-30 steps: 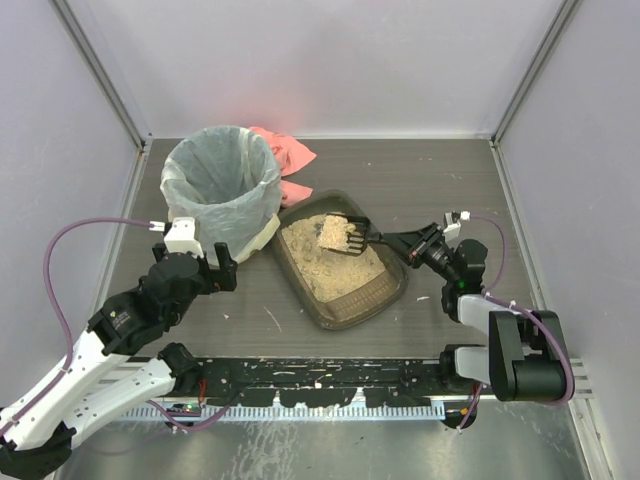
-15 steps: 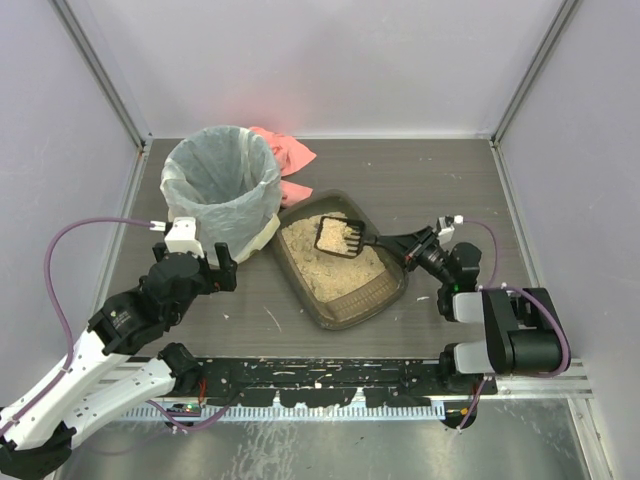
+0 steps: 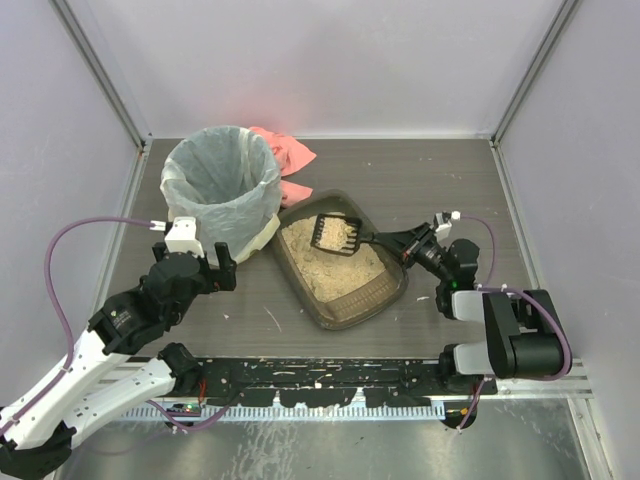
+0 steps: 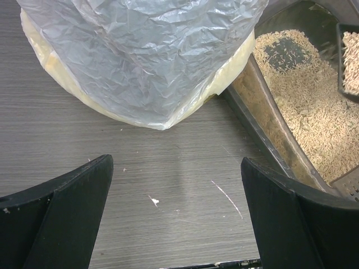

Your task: Clean the litter box

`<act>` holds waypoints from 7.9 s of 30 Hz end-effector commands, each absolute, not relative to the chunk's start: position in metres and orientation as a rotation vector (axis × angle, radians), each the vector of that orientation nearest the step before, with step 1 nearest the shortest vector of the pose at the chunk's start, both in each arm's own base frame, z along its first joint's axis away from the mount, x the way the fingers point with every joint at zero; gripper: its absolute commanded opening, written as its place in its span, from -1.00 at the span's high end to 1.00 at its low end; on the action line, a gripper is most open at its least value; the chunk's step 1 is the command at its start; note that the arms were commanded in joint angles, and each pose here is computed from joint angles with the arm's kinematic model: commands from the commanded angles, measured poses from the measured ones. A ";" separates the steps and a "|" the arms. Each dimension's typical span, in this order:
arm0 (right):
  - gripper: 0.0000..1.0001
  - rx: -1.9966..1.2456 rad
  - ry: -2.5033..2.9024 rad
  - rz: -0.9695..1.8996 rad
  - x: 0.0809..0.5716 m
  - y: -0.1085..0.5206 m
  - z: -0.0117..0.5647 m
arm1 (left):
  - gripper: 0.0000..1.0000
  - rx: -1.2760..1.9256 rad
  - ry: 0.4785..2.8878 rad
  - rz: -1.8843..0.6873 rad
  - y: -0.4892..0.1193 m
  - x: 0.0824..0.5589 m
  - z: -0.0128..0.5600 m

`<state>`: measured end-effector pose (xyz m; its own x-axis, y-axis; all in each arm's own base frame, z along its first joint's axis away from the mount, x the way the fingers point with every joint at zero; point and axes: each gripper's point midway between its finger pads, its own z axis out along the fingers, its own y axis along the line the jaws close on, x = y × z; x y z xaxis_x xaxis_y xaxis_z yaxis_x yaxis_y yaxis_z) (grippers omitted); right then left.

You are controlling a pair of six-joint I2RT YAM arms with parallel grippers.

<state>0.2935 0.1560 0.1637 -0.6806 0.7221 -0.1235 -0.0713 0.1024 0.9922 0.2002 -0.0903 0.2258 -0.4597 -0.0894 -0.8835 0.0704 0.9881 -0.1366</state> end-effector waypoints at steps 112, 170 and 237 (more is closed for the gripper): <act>0.99 -0.880 1.245 0.660 0.367 0.420 0.434 | -0.96 -0.136 1.967 -0.246 -0.071 0.188 0.241; 0.99 -0.425 2.208 0.887 0.229 0.242 0.203 | -0.35 0.074 2.167 -0.454 -0.256 0.268 0.157; 0.99 -0.124 2.317 -0.035 0.279 0.147 0.199 | -0.81 0.303 1.988 -0.349 -0.156 0.224 0.267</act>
<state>0.2702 0.1462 0.1942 -0.6817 -0.1075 -0.7237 -0.1265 0.9916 -0.0282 0.2274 -0.1893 0.2583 -0.4523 0.0410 -0.8909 0.4383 0.8802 -0.1820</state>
